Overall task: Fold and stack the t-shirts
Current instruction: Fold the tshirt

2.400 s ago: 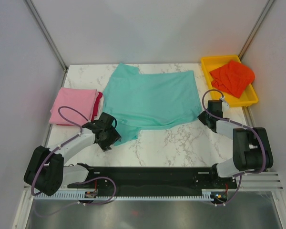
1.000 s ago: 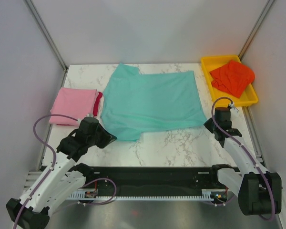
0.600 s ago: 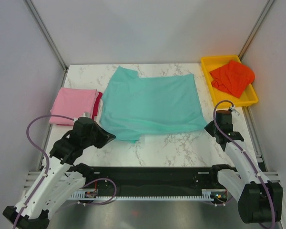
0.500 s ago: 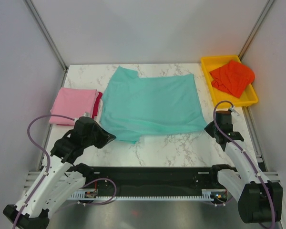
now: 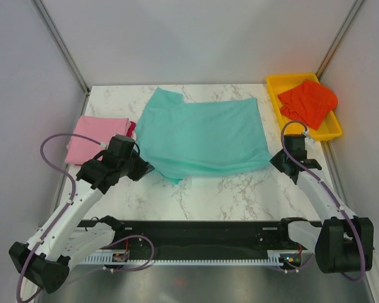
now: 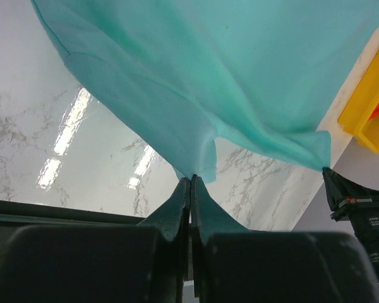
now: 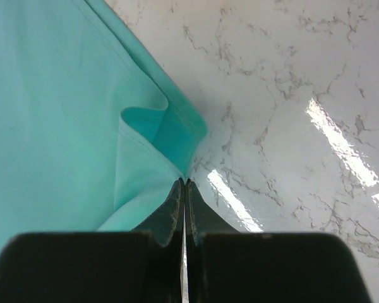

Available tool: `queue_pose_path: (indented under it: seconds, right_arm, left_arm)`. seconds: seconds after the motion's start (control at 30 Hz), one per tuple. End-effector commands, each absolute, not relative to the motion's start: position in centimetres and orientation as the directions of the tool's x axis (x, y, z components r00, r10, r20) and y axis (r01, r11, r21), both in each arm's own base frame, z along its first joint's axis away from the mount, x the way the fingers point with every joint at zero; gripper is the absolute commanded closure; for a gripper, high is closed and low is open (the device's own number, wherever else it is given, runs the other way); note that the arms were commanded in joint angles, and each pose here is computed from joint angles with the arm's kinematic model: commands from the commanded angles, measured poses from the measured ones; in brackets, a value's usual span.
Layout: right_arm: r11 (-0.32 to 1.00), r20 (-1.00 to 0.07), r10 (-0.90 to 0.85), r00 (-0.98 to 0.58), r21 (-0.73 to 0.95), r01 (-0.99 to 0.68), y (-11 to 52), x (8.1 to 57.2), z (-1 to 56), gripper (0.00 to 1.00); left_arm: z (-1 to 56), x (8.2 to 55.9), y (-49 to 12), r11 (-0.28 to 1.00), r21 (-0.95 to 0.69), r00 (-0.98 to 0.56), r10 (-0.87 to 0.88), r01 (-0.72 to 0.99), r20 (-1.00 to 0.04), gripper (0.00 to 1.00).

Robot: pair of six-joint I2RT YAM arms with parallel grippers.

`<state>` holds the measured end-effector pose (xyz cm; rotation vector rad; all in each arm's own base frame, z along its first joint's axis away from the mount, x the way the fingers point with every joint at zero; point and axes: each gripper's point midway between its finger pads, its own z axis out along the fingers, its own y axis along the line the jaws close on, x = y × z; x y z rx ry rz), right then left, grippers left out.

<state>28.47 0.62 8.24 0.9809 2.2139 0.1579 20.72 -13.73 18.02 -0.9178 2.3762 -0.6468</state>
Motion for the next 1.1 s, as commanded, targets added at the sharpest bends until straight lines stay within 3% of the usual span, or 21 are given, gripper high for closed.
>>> queue_pose_path:
  seconds: [0.0,0.5,1.07]
  right_arm:
    - [0.700,-0.583,0.689,-0.431,0.378,0.607,0.1,30.4,10.2,1.00]
    - [0.684,-0.573,0.697,-0.432,0.349,0.641,-0.1,36.0,10.5,1.00]
    - [0.652,-0.551,0.721,-0.421,0.332,0.682,-0.2,42.2,6.6,1.00]
  left_arm:
    - [20.9,23.3,-13.4,0.621,-0.621,-0.559,-0.761,-0.479,-0.329,0.98]
    - [21.7,31.8,-11.3,0.599,-0.566,-0.492,-0.797,-0.566,-0.352,0.98]
    - [19.4,42.4,-10.7,0.612,-0.512,-0.471,-0.791,-0.603,-0.390,0.98]
